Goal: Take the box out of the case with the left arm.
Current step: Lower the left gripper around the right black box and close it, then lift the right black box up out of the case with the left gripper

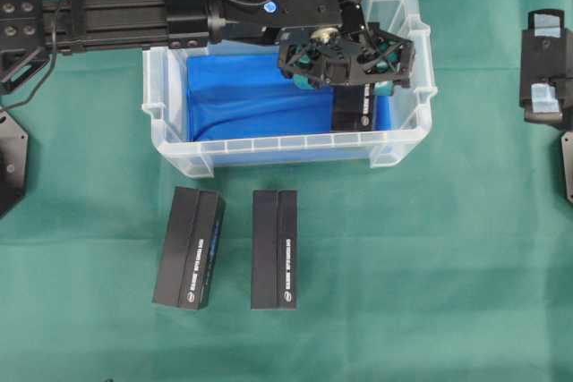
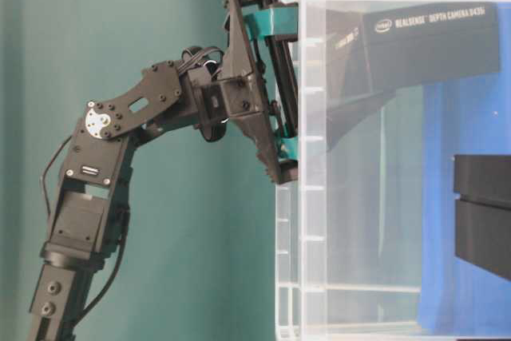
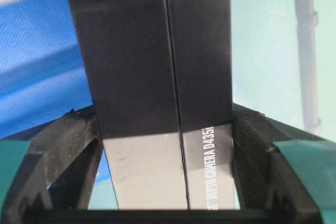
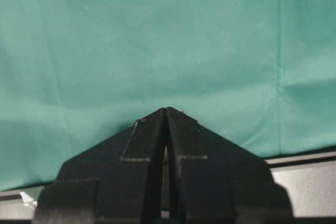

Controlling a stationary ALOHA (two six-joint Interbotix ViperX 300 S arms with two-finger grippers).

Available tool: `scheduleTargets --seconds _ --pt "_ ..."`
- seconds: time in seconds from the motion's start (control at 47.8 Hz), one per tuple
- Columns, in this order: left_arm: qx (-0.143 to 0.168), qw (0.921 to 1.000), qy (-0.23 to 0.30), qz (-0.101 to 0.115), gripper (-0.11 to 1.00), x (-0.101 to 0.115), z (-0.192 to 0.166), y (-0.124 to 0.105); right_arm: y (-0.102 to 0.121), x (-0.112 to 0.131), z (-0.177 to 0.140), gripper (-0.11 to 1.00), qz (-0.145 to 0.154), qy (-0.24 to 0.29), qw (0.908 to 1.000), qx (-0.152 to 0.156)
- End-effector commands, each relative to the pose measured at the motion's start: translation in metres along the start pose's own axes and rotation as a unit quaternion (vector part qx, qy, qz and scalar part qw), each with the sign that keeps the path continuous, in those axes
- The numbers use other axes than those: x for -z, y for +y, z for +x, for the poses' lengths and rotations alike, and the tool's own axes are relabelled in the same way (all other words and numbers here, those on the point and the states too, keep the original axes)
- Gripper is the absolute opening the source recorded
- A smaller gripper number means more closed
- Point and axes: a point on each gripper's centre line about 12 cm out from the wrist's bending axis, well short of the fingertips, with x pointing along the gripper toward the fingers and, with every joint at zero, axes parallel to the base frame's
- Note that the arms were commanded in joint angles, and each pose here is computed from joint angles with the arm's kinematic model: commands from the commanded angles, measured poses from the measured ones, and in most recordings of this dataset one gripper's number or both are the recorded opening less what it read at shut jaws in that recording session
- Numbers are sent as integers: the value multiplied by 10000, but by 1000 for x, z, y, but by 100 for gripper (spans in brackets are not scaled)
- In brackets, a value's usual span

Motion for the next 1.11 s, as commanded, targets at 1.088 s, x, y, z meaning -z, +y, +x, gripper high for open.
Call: scheduleTargets --seconds 1.088 --pt "781 9967 -233 -4 61 3 -210 -19 1 -2 -3 -1 -4 -74 10000 -21"
